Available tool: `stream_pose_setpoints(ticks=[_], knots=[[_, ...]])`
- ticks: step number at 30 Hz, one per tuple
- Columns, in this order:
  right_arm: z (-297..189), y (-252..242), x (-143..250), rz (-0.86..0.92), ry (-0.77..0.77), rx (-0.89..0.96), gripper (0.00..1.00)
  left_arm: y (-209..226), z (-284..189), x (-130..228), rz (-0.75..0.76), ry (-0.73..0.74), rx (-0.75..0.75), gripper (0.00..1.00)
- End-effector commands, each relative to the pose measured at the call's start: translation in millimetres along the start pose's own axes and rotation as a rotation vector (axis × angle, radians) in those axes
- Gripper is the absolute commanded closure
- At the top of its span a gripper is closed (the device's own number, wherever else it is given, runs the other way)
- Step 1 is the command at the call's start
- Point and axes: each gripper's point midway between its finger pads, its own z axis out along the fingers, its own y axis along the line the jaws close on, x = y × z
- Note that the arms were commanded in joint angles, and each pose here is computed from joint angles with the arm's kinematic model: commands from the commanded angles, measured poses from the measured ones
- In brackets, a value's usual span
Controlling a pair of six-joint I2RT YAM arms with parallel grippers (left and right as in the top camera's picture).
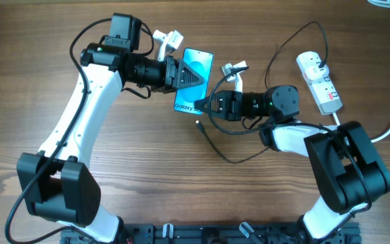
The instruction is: Plug charger to phone and switch on socket
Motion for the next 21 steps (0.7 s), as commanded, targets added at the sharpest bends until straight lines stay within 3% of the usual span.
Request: stream_pose_setpoints(ticks=[1,5,9,12,17,19,21], knots=[[1.9,1.2,-5.7,-0.003,-0.008,-0.001,0.96,-35.2,4.2,12.2,0.041,0.039,0.106,0.7],[1.9,2.0,-2.5,0.007,0.01,-0.005,0.96,-35.2,4.4,13.1,0.036,0.042,0.106,0.77],[1.4,3.1,2.3,0.157,0.04,-0.009,0.96,-33.9,4.1,20.5,-0.011,0.065,0.101,0.79],[1.0,8.2,7.9,0.207,0.077,-0.02,0.96,-33.8,4.1,21.4,-0.016,0.068,0.101,0.96],[0.6,12.6,11.2,0.219,0.1,-0.029,0.96,-33.5,4.1,21.1,-0.015,0.067,0.099,0.96],[0.6,12.6,11.2,0.214,0.1,-0.03,0.83,-20.4,5.1,17.9,-0.008,0.051,0.023,0.96],[0.5,12.5,11.8,0.168,0.103,-0.032,0.39,21.0,1.2,10.8,-0.036,0.005,-0.22,0.96]])
